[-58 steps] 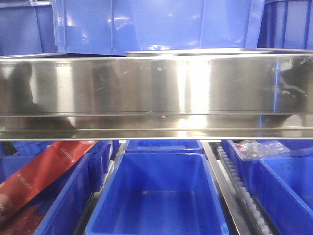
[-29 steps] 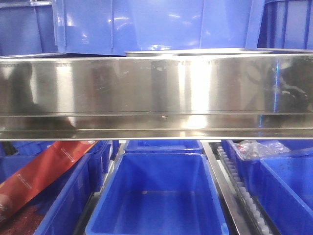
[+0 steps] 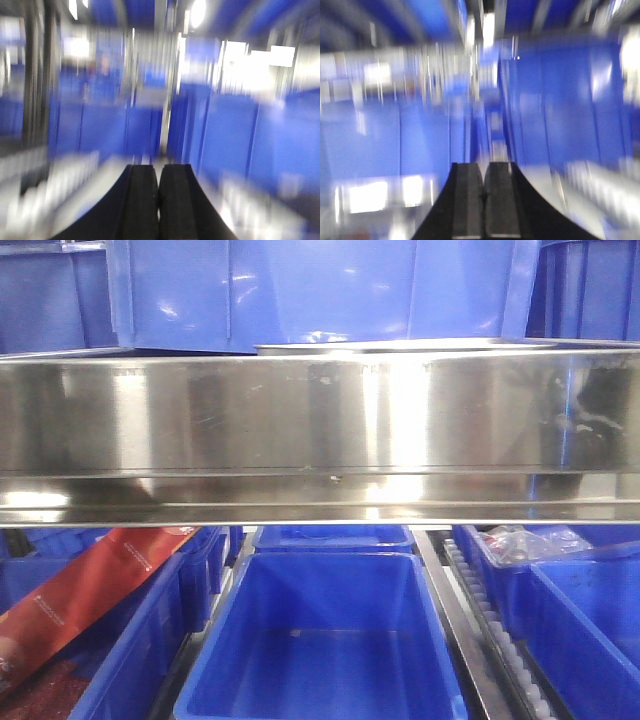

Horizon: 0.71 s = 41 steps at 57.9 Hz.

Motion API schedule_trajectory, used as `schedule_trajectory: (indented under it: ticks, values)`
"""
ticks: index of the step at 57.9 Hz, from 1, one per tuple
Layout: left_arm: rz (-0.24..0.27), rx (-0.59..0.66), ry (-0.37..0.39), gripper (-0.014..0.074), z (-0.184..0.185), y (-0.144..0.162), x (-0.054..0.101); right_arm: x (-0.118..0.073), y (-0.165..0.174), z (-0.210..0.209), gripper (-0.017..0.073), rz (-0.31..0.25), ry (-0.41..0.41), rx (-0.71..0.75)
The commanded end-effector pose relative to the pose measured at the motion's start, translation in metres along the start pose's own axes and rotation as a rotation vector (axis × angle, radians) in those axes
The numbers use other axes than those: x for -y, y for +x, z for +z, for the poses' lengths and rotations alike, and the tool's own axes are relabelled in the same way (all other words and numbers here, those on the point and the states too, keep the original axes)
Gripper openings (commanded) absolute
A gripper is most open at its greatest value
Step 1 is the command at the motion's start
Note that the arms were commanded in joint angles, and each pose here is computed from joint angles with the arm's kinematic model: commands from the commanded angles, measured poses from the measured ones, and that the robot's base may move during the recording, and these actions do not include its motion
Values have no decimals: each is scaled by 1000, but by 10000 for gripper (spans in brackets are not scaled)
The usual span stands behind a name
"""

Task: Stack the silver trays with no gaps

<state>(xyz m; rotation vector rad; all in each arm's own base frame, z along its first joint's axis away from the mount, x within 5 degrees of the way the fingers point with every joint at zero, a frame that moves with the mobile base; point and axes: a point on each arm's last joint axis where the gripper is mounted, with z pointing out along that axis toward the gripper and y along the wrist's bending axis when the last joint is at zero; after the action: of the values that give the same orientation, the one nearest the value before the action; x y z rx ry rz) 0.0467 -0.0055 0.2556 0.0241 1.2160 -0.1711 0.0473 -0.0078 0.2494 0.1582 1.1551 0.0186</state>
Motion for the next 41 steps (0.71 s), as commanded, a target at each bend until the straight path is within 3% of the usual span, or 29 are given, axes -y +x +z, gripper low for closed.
schedule_trajectory:
  ticks: [1,9,18,24,34,41]
  values:
    - [-28,123,2,-13,1,-36,2,-3,-39,1,-81,35,-5,192]
    - [-28,111,6,-13,-4,-86,7,-13,-79,3,-81,29,-48,66]
    - [4,27,-3,-13,3,-129,10,-20,-109,4,-81,-66,-62,-32]
    - [17,-53,-14,-13,19,-149,11,-22,-122,13,-81,-65,-62,-30]
    - [-17,-182,-8,-13,49,-187,16,-25,-133,35,-81,-68,-60,-141]
    - [46,-334,21,-13,80,-197,19,-29,-141,57,-81,-74,-59,-328]
